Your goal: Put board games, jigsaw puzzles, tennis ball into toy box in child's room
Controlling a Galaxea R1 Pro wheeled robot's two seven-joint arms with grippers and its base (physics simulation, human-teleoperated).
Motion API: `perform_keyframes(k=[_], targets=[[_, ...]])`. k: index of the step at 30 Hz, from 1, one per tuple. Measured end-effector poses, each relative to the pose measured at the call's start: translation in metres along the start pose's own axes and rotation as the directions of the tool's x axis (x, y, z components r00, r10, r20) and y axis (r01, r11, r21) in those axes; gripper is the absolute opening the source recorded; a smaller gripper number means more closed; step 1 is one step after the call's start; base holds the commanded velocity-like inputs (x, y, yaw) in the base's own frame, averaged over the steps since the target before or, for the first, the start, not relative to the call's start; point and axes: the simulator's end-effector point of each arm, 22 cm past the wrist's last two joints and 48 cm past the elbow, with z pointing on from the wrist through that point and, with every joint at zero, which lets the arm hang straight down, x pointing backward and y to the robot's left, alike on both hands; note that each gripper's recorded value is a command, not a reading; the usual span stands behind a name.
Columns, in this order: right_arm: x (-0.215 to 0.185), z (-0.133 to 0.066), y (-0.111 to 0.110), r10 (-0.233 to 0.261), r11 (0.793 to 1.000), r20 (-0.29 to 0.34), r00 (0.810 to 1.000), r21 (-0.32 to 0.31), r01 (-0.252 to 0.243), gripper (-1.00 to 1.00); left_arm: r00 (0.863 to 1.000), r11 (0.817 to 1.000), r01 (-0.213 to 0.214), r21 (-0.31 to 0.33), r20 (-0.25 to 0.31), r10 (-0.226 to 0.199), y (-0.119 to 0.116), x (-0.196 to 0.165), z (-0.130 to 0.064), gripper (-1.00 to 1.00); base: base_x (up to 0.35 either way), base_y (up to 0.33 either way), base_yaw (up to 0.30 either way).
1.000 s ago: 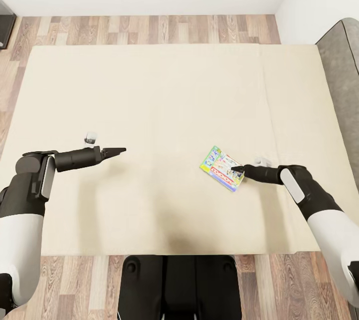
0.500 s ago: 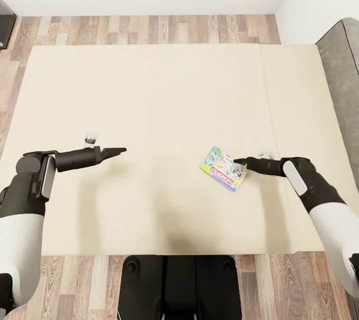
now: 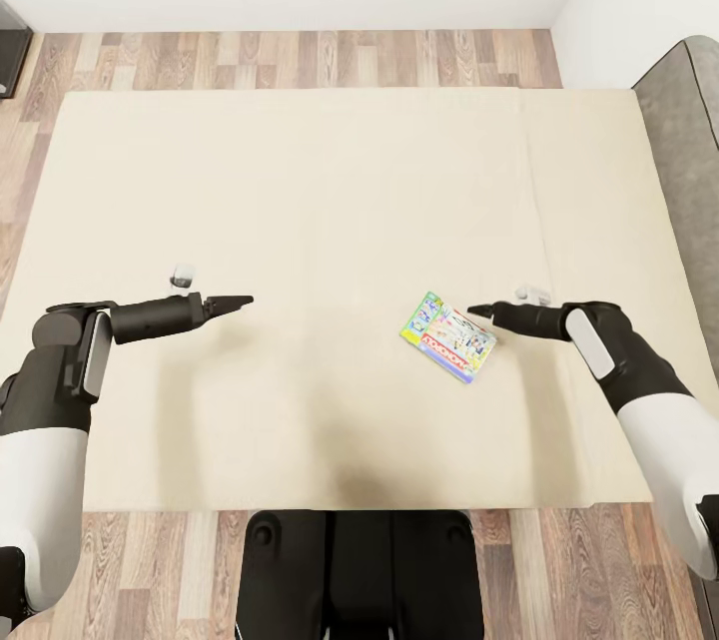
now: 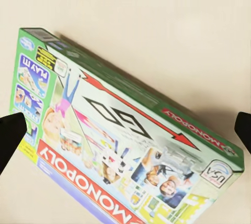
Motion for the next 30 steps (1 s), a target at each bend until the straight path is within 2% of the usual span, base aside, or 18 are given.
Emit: perform_keyframes(k=[10, 30], targets=[[0.004, 0.0, -0.005, -0.001, 1.0, -0.01, 1.0, 0.005, 0.001, 1.0, 1.0, 0.999, -0.001, -0.046, -0.002, 0.0, 0.01, 0.001, 0.0, 1.0, 0.0, 0.0, 0.0], [0.008, 0.004, -0.006, 0.002, 1.0, -0.019, 1.0, -0.001, -0.002, 1.0, 1.0, 0.999, 0.009, -0.044, -0.002, -0.009, 0.015, 0.003, 0.002, 1.0, 0.0, 0.0, 0.0]])
